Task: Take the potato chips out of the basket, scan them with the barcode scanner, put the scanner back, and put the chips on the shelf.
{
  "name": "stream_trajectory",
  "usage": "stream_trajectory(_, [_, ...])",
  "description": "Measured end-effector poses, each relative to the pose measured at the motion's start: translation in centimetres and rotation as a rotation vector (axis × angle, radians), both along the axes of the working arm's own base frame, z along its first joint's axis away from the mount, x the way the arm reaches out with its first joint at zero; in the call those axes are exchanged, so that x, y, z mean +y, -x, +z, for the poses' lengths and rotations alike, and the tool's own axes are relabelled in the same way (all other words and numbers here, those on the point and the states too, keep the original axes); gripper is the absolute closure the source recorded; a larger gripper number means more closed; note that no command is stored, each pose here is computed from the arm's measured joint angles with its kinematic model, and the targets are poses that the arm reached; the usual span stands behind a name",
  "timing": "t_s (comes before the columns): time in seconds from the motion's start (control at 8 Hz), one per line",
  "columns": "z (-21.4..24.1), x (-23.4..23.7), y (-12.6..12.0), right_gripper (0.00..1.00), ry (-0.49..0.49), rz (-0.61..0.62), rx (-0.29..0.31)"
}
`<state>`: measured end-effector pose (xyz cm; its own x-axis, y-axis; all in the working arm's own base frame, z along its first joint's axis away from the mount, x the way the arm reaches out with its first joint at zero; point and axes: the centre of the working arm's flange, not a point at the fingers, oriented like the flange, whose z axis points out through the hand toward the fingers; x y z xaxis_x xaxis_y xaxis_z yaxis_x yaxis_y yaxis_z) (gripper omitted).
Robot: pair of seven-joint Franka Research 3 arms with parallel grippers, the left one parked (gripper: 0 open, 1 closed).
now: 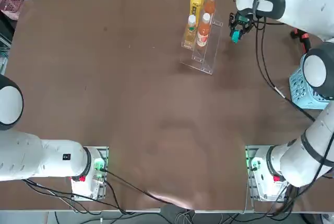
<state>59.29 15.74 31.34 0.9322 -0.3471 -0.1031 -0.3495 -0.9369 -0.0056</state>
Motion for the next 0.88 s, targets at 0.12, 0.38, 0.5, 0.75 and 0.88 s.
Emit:
stream_trajectory(0.12, [0.3, 1.2, 0.1, 0.54, -0.006, -0.016, -0.005])
stream_trajectory(0.38, [1.0, 2.1, -0.1, 0.54, -0.021, -0.048, -0.019])
stream_trajectory(0.5, [1.2, 2.2, -0.3, 0.54, -0.043, -0.068, -0.030])
stream_trajectory(0.75, [1.1, 3.2, -0.4, 0.56, -0.065, -0.083, -0.047])
stream_trajectory(0.88, [0.9, 4.1, -0.3, 0.56, -0.067, -0.091, -0.060])
